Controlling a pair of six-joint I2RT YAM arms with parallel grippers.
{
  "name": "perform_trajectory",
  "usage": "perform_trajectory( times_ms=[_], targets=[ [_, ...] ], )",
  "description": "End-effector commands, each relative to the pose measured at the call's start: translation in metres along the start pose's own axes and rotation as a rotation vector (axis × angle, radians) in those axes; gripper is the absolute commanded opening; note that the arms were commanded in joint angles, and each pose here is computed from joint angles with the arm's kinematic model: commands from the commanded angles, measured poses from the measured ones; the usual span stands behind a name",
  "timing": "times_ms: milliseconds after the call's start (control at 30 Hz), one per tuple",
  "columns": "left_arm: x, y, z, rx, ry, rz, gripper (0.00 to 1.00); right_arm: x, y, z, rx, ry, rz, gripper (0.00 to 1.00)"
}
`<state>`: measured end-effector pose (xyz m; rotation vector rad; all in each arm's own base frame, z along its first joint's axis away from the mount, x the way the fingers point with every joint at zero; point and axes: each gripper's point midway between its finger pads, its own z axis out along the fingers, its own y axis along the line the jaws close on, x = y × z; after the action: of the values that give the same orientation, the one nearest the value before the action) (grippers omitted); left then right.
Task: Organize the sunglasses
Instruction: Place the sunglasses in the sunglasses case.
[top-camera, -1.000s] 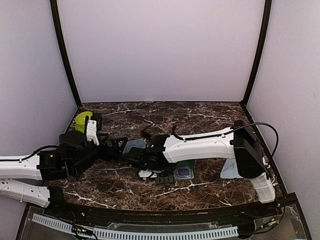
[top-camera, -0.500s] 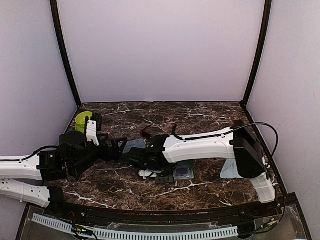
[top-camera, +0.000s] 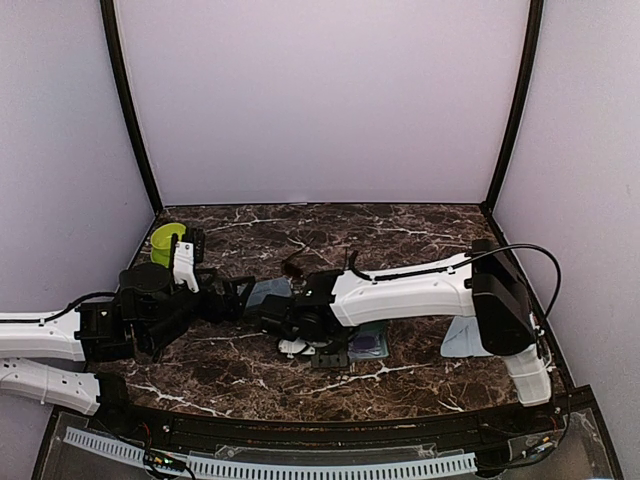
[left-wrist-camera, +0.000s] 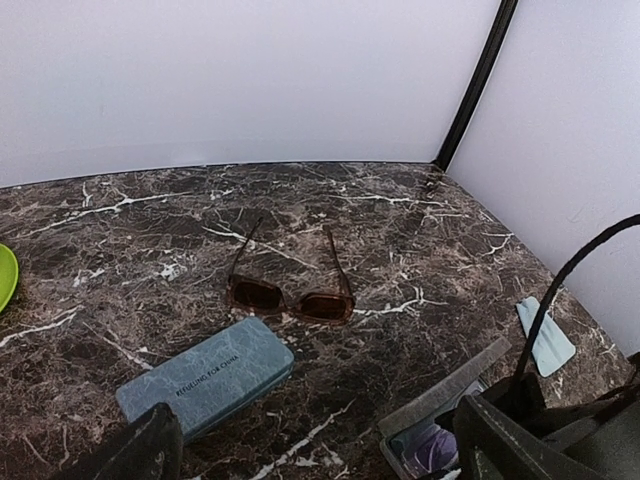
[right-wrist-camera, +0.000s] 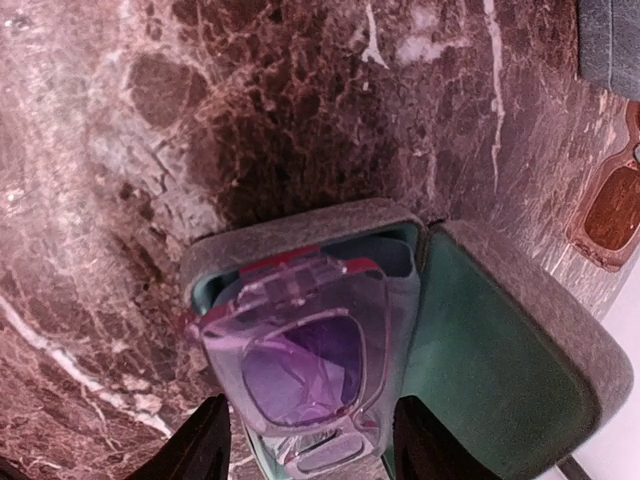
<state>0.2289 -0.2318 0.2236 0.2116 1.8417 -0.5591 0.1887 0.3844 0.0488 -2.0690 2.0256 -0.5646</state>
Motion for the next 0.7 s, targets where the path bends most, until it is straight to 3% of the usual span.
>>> perform_trajectory(
  times_ms=[0, 200, 433, 667],
  targets=[
    [0.004, 0.004, 0.003, -0.012, -0.004, -0.016, 0.97, -0.005, -0.005, -0.033, -0.014, -0.130, 0.072, 0.57],
    [0.017, 0.007, 0.007, -0.028, 0.035, -0.013, 0.96, -0.004, -0.006, -0.051, -0.034, -0.224, 0.123, 0.62],
    [0.075, 0.009, 0.019, -0.018, 0.194, -0.053, 0.85, 0.001, -0.013, -0.091, -0.052, -0.410, 0.211, 0.62],
    [0.133, -0.004, 0.033, 0.003, 0.356, 0.003, 0.82, 0.034, -0.047, -0.109, -0.081, -0.532, 0.481, 0.62]
  ],
)
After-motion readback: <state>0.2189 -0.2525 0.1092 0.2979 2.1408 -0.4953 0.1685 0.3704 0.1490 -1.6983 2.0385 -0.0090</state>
